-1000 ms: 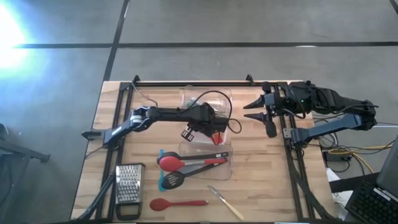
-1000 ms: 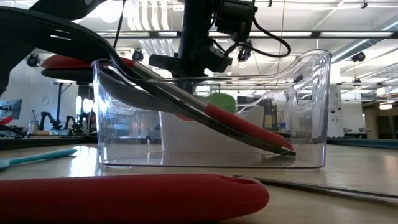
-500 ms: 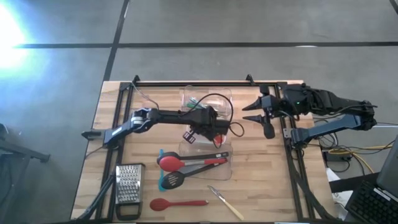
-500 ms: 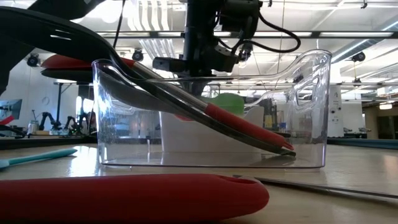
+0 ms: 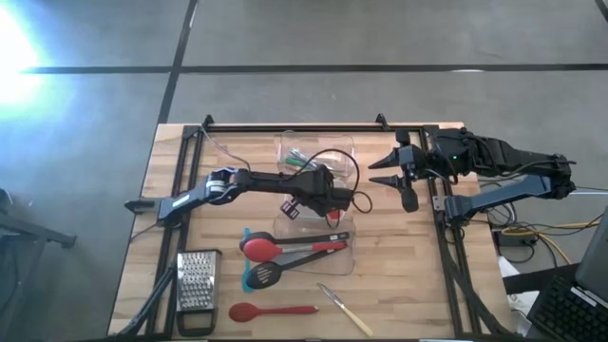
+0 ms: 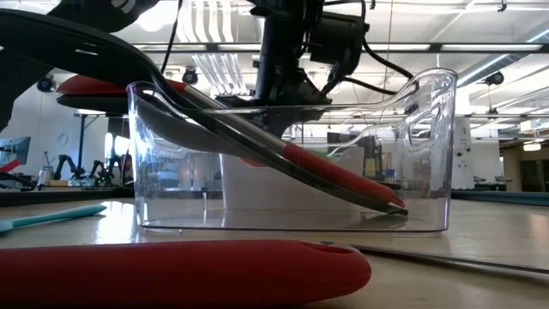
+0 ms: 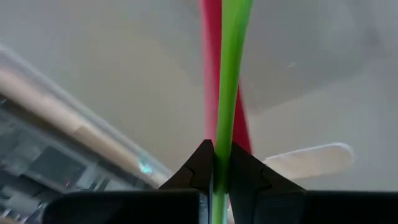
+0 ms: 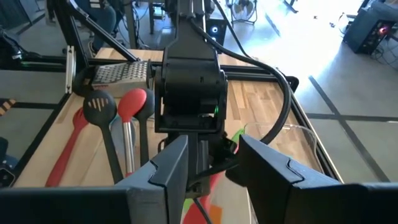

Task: Pick & Place Kitchen Items
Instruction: Put the green spatula into the white bin, then put the yellow knife into the top transparent bin

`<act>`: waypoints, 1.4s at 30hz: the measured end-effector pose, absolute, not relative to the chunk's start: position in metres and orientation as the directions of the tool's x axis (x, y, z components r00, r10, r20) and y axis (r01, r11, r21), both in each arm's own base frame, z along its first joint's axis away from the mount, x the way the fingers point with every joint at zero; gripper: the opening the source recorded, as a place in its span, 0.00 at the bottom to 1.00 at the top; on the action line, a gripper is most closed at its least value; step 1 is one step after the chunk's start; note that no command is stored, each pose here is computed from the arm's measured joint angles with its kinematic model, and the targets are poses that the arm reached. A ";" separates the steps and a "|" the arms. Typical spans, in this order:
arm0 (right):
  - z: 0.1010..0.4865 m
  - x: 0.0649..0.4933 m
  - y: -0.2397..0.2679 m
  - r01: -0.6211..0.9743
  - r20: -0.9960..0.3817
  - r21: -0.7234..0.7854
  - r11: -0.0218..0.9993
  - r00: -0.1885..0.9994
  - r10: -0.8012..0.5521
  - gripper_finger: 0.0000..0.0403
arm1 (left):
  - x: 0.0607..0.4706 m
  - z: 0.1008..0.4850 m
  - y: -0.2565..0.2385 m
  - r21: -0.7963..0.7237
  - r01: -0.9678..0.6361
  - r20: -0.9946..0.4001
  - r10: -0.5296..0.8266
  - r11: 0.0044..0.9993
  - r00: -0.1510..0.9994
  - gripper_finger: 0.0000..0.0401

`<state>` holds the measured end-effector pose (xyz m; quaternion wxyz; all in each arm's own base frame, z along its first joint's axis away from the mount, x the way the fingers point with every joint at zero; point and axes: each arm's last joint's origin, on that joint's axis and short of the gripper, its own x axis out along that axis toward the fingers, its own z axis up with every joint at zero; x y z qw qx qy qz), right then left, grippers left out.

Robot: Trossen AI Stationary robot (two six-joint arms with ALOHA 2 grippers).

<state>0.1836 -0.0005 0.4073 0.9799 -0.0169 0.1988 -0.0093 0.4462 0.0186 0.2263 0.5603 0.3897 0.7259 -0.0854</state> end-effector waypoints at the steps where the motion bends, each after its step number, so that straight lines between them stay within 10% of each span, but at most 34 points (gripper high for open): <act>1: 0.407 0.184 0.000 0.011 -0.390 -0.037 0.999 0.921 -0.025 0.35 | 0.446 0.227 0.019 0.323 0.661 -0.873 0.483 0.677 -0.068 0.06; 18: 0.404 0.184 0.000 0.012 -0.401 -0.035 0.999 0.916 -0.025 0.32 | 0.450 0.224 0.021 0.404 0.648 -0.823 0.566 0.646 -0.051 0.07; 32: 0.403 0.184 0.000 0.014 -0.412 -0.027 1.000 0.911 -0.024 0.36 | 0.452 0.225 0.016 0.457 0.601 -0.812 0.584 0.656 -0.021 0.27; 42: 0.403 0.184 0.000 0.014 -0.410 -0.027 1.000 0.912 -0.023 0.33 | 0.414 0.313 0.007 0.559 0.382 -0.823 0.548 0.736 0.149 0.27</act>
